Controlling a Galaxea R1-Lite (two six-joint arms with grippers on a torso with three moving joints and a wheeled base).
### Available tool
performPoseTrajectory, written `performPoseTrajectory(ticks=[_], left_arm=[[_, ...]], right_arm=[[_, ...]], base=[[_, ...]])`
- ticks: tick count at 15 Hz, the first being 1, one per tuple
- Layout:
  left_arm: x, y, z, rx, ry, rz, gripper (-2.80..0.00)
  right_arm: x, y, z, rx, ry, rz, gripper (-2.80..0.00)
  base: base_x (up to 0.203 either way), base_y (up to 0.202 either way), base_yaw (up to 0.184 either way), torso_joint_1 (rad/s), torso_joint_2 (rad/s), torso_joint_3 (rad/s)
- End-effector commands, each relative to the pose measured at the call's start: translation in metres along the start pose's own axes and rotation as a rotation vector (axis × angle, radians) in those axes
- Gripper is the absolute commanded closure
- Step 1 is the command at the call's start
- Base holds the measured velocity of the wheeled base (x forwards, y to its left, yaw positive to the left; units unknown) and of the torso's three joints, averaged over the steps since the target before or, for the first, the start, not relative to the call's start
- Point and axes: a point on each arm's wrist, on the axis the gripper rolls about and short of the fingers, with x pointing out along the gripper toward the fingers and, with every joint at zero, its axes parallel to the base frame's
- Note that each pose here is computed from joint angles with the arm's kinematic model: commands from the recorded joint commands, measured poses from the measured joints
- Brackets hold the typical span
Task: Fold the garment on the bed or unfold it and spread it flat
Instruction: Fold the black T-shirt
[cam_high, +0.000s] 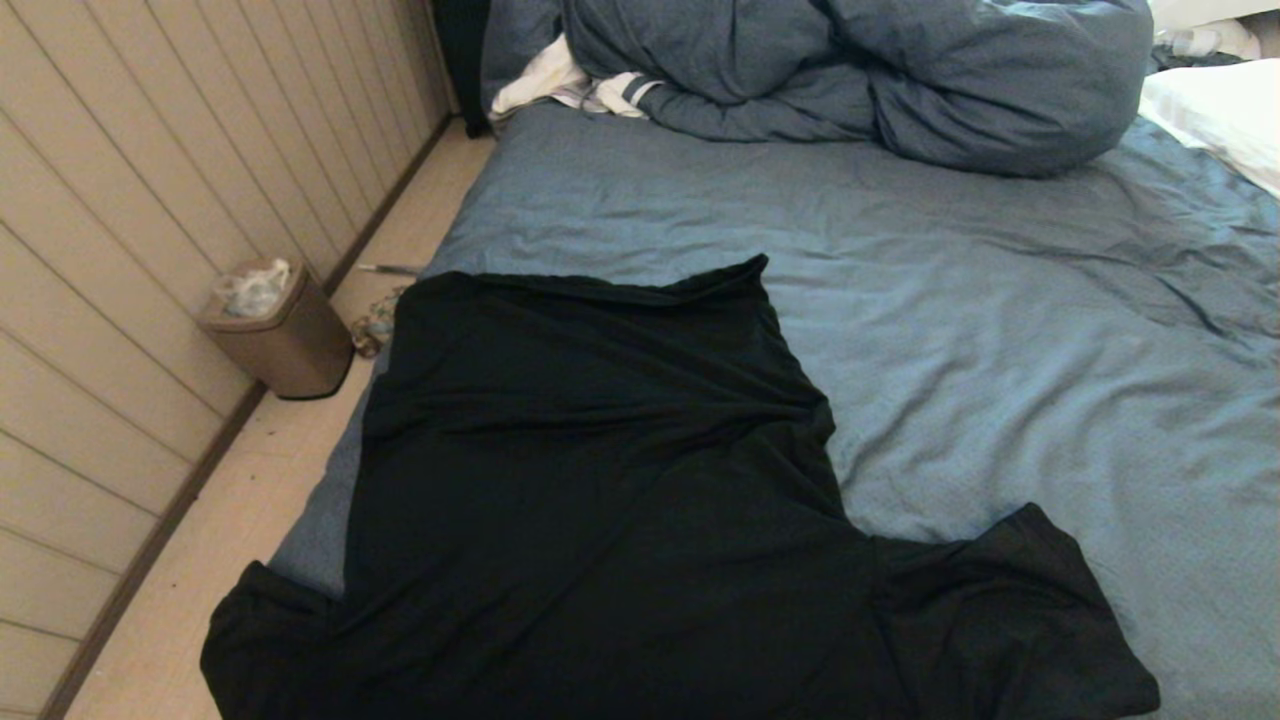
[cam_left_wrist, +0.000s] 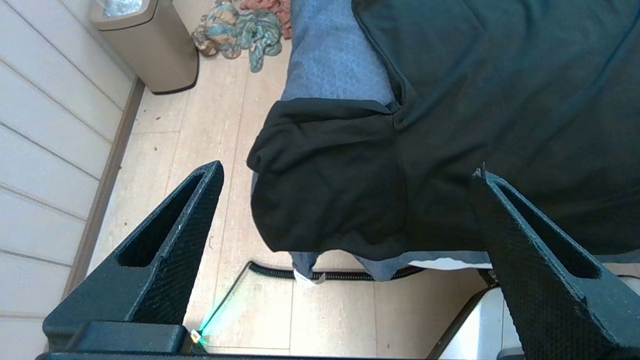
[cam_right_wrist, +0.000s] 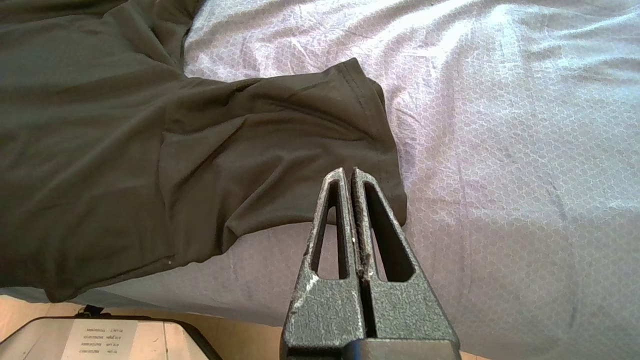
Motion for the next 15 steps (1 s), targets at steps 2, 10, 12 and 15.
performPoseTrajectory(ticks=[2,10,12,15], left_arm=[[0.0,0.0,0.0,0.001,0.0,-0.002,-2.8],[0.0,0.0,0.0,0.0,0.0,0.0,-2.8],[0.0,0.0,0.0,0.0,0.0,-0.002,-2.8],[0.0,0.0,0.0,0.0,0.0,0.0,-2.8]], right_arm=[[0.0002,0.0,0.0,-0.001,0.002,0.0,0.0],[0.0001,0.0,0.0,-0.001,0.001,0.0,0.0],[0.0002,0.0,0.0,-0.001,0.002,0.0,0.0],[0.0003,0.0,-0.0002,-0.001,0.004,0.0,0.0]], base=[[0.0,0.0,0.0,0.0,0.0,0.0],[0.0,0.0,0.0,0.0,0.0,0.0],[0.0,0.0,0.0,0.0,0.0,0.0],[0.0,0.0,0.0,0.0,0.0,0.0]])
